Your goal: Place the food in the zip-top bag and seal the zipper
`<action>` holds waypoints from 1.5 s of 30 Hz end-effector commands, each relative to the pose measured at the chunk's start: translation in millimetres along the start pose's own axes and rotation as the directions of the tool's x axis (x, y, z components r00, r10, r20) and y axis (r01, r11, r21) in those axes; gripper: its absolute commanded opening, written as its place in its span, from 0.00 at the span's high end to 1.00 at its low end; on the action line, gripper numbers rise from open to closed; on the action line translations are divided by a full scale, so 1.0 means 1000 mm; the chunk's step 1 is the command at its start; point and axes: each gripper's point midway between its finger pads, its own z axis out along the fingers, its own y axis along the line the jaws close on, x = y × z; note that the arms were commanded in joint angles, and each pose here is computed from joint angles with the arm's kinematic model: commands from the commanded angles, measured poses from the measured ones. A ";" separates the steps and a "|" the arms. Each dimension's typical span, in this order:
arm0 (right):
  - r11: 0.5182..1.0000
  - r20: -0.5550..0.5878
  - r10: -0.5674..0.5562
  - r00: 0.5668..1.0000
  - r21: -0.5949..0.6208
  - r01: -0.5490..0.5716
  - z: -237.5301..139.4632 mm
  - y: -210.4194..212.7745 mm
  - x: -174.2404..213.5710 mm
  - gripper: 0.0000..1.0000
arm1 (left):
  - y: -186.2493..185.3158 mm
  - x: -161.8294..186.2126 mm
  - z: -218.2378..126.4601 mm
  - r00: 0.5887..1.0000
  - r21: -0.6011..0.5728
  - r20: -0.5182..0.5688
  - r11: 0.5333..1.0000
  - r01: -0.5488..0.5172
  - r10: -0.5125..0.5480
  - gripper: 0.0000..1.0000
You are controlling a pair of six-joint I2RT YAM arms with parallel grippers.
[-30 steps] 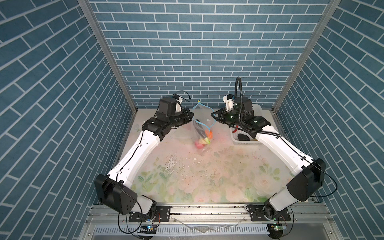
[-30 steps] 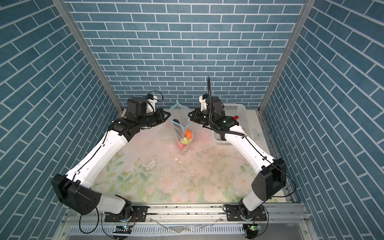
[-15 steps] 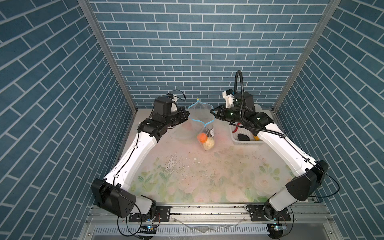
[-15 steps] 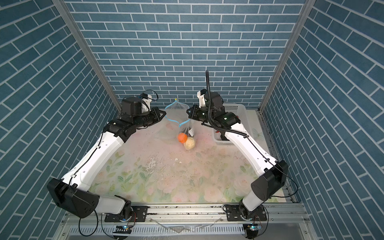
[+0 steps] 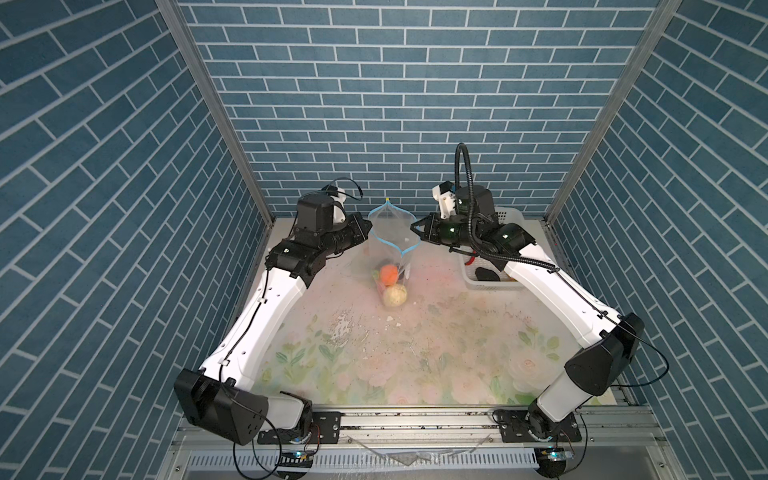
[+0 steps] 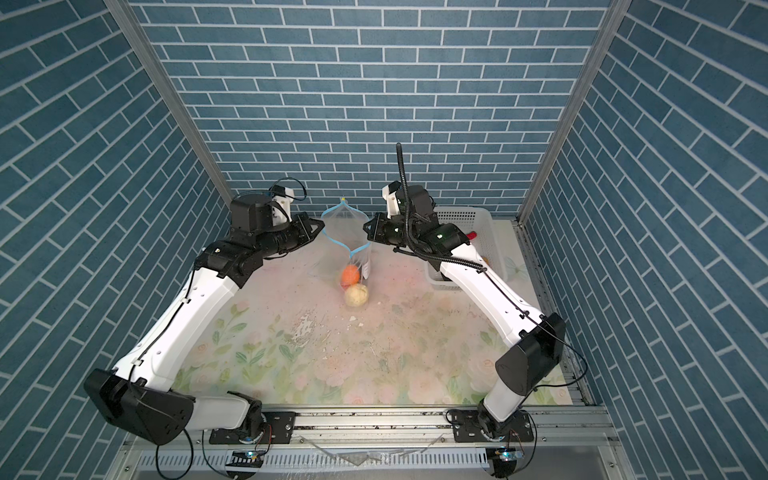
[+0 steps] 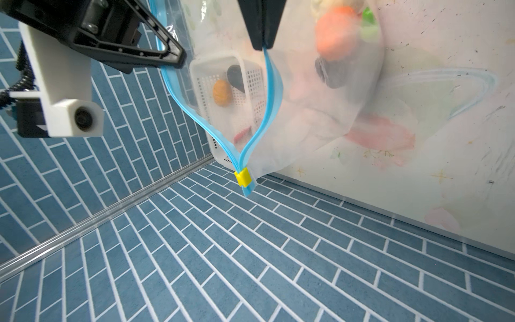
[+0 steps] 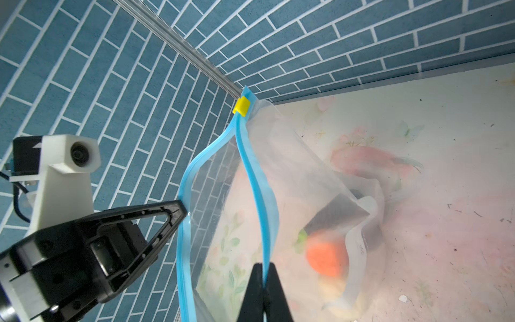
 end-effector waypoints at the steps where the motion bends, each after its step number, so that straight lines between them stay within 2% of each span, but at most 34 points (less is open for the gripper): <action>1: 1.000 0.021 -0.026 0.999 -0.016 0.027 0.003 0.006 -0.006 0.99 | 0.008 0.013 0.018 0.997 0.018 -0.064 0.999 0.035 -0.033 1.00; 11: 0.999 -0.013 0.004 1.000 -0.032 -0.004 0.018 0.006 -0.003 0.98 | 0.005 0.017 0.020 0.996 0.035 -0.090 0.999 0.026 -0.023 1.00; 16: 0.997 -0.041 0.008 0.999 -0.083 -0.012 0.028 0.024 0.003 0.98 | 0.004 0.003 -0.002 0.999 0.009 -0.042 1.000 -0.012 0.012 1.00; 20: 0.987 -0.033 0.037 0.999 -0.154 -0.041 0.041 0.038 0.003 0.98 | 0.016 -0.009 -0.025 0.999 -0.058 0.004 0.997 -0.042 0.042 1.00; 30: 0.941 -0.005 0.117 0.993 -0.318 -0.113 0.074 0.090 0.002 0.98 | 0.034 -0.030 -0.086 0.992 -0.171 0.093 0.983 -0.065 0.082 1.00; 33: 0.942 0.013 0.147 0.989 -0.305 -0.137 0.078 0.077 0.007 0.98 | 0.035 -0.029 -0.087 0.991 -0.188 0.080 0.978 -0.094 0.111 1.00; 37: 0.956 0.037 0.186 0.982 -0.237 -0.173 0.084 0.039 0.022 0.97 | 0.045 -0.010 -0.070 0.989 -0.228 -0.020 0.962 -0.150 0.149 1.00; 45: 0.958 0.074 0.278 0.958 -0.096 -0.270 0.074 -0.045 0.053 0.95 | 0.030 0.050 -0.001 0.963 -0.141 -0.208 0.969 -0.201 0.170 1.00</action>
